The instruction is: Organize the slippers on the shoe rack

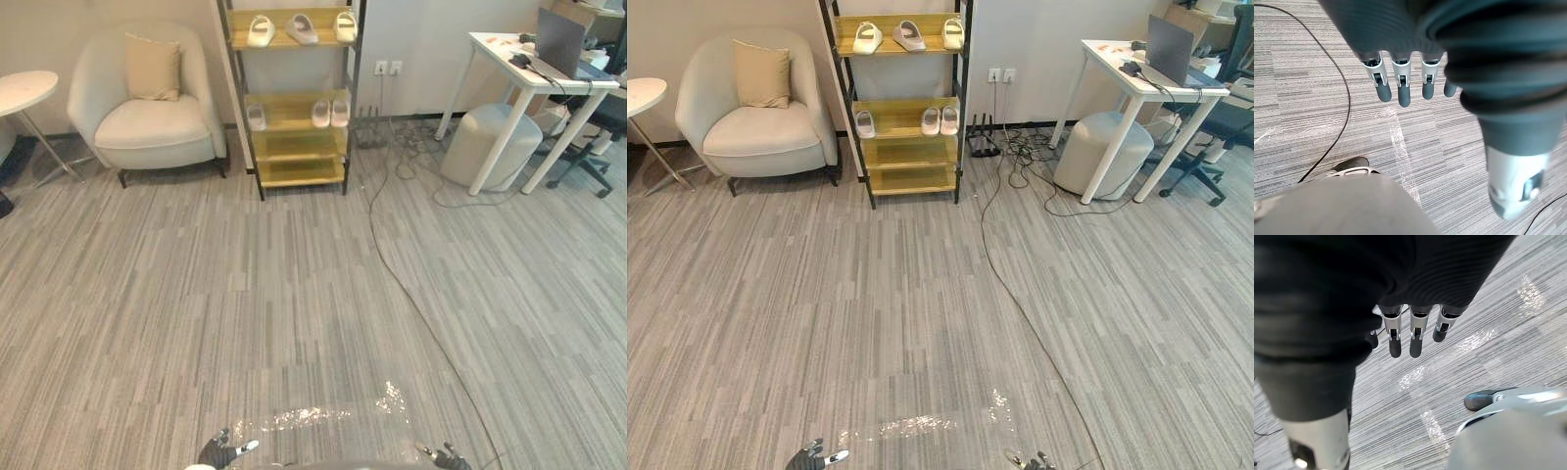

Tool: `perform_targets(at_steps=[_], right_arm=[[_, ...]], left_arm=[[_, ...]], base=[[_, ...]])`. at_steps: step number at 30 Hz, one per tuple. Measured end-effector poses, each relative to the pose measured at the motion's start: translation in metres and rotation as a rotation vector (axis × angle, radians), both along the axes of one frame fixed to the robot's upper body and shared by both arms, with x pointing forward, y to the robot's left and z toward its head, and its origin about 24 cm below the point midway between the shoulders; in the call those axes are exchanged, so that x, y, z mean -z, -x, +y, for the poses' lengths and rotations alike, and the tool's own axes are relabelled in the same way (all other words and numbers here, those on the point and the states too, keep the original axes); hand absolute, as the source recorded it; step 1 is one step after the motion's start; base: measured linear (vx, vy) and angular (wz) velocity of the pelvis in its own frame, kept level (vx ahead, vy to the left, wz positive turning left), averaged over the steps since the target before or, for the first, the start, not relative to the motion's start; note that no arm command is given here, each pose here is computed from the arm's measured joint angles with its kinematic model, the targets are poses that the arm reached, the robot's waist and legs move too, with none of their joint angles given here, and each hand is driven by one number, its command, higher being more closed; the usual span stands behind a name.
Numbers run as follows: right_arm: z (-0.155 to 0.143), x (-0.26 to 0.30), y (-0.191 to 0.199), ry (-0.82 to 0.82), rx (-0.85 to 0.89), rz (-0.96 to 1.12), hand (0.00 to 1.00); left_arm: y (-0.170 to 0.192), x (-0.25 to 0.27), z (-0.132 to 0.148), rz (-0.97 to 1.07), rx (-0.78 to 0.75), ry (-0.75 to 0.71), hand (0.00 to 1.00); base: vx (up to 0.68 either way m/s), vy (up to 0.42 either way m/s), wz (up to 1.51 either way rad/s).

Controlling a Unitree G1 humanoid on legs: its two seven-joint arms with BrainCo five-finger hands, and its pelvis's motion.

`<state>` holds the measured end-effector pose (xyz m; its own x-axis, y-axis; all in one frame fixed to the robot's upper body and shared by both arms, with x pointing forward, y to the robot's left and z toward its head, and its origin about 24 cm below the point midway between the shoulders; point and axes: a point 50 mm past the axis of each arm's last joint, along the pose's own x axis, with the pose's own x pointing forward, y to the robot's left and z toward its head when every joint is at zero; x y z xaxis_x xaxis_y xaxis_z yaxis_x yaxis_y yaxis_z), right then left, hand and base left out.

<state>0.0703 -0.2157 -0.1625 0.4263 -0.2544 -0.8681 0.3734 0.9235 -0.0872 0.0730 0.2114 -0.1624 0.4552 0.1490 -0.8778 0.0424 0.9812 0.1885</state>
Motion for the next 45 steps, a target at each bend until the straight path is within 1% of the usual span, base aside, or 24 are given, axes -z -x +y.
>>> perform_targets(at_steps=[6,26,28,31,33,40,42,45], right_arm=[[0.0,-0.003,-0.015,0.016,-0.039,-0.03,0.0],[0.003,-0.005,-0.027,0.019,-0.077,-0.053,0.0],[0.007,-0.005,-0.031,0.01,-0.08,-0.065,0.0],[0.003,-0.006,-0.031,0.02,-0.086,-0.062,0.0],[0.001,-0.006,-0.029,0.031,-0.106,-0.053,0.0],[-0.011,-0.008,-0.026,0.067,-0.103,-0.041,0.0],[-0.006,-0.008,-0.03,0.055,-0.105,-0.052,0.0],[-0.007,-0.009,-0.035,0.057,-0.105,-0.067,0.0]], left_arm=[[-0.004,0.0,-0.002,-0.002,0.027,-0.002,0.0],[-0.01,-0.002,0.002,-0.015,0.026,-0.013,0.0],[-0.024,-0.006,0.007,-0.05,0.018,-0.024,0.0],[-0.025,-0.006,0.009,-0.057,-0.001,-0.023,0.0],[-0.023,-0.006,0.008,-0.062,-0.042,-0.008,0.0],[-0.022,-0.004,-0.001,-0.072,-0.067,0.01,0.0],[-0.024,-0.006,0.007,-0.074,-0.066,-0.011,0.0],[-0.027,-0.006,0.006,-0.078,-0.064,-0.01,0.0]], base=[[-0.03,-0.046,0.06],[-0.01,-0.029,0.04],[-0.07,-0.046,0.3],[-0.09,-0.013,-0.06],[0.02,0.01,-0.32],[0.2,0.2,-0.42],[0.4,0.264,-0.13],[0.43,0.234,-0.1]])
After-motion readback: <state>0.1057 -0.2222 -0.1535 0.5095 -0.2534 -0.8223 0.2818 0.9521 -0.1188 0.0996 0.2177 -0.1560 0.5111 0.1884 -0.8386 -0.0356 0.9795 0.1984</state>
